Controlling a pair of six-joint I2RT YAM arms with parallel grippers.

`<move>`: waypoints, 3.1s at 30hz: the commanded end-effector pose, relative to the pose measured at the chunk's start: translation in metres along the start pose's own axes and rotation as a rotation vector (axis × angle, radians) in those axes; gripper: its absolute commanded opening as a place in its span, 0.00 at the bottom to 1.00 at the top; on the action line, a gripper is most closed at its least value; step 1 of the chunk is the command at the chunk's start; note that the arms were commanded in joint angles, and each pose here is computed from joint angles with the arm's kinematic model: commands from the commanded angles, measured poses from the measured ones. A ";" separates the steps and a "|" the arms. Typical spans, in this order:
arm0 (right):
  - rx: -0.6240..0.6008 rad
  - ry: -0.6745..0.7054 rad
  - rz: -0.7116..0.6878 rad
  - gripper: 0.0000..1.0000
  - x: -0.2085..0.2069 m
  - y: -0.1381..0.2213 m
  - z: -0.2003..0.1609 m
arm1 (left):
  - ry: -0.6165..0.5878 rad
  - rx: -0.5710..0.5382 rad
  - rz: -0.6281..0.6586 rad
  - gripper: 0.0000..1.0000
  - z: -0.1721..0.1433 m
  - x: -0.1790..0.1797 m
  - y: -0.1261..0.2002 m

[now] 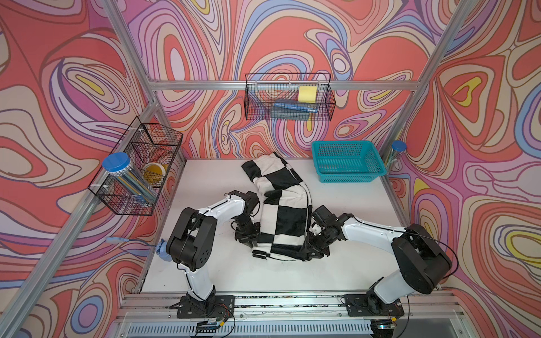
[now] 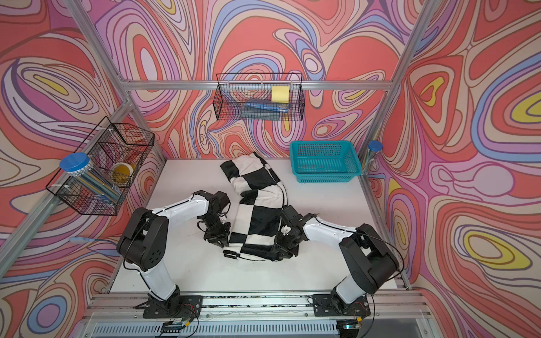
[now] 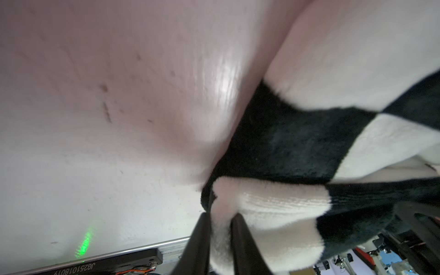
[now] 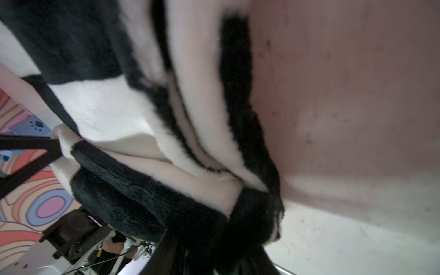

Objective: Roll up the pillowcase
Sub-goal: Roll the pillowcase at the center of the board.

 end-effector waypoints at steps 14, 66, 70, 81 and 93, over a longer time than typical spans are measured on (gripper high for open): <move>-0.035 -0.023 -0.006 0.31 0.017 -0.005 0.035 | -0.222 -0.101 -0.031 0.00 -0.065 -0.010 0.067; -0.176 0.136 -0.121 0.60 0.043 0.091 0.029 | -0.300 -0.352 0.292 0.00 0.023 -0.085 -0.022; -0.113 0.072 -0.088 0.51 0.042 0.084 0.021 | -0.254 -0.362 0.248 0.00 0.032 -0.087 -0.018; -0.302 -0.405 0.164 0.60 0.054 0.087 -0.022 | -0.219 -0.202 0.044 0.00 0.024 -0.104 -0.026; -0.510 -0.691 0.030 0.62 0.036 0.043 -0.063 | 0.156 -0.114 -0.105 0.00 -0.010 -0.070 -0.059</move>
Point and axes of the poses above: each gripper's point midway between its finger pads, its own y axis back along the fingers, its own x axis along the line the jaws close on, z = x × y, the point moved 6 cm from there along y, back along the fingers, and after that the axes turned 1 degree about -y, right-handed, at the moved point
